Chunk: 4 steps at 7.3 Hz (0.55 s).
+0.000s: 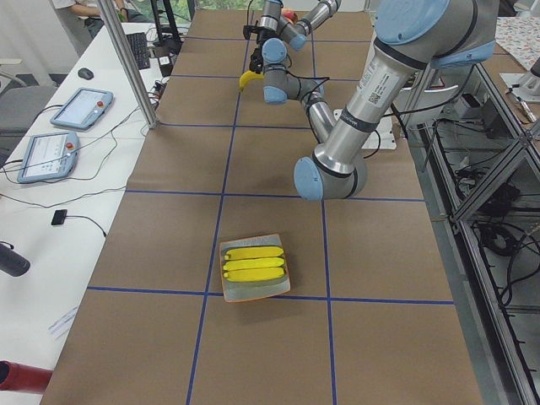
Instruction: Transfer all bananas from basket to plate
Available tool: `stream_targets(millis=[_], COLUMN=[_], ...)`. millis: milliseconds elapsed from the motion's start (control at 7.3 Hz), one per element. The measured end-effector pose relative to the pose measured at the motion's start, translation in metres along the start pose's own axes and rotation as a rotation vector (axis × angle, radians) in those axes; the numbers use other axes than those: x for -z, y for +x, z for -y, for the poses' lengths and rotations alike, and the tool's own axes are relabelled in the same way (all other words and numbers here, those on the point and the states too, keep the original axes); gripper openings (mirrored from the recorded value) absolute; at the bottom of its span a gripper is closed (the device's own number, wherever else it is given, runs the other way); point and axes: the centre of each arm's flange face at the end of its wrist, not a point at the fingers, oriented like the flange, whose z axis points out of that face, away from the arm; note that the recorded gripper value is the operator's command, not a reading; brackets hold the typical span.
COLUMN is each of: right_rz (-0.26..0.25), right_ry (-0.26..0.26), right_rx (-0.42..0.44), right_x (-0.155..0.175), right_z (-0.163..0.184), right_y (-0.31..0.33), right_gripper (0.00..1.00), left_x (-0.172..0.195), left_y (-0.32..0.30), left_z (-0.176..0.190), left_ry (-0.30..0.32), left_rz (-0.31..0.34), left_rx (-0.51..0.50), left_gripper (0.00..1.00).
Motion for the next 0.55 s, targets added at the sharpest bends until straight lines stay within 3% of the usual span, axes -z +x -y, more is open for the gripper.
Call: stream_targets(millis=[548], right_rz=[0.069], right_ry=[-0.009], right_rx=[-0.031], right_x=[0.0058], right_z=[-0.0074], right_y=[-0.0079], right_gripper=[0.0], left_x=[0.0017], left_y=[0.0039], left_z=[-0.0016], left_ry=[0.007], left_rz=[-0.027], left_rx=[-0.002], left_gripper=[0.98])
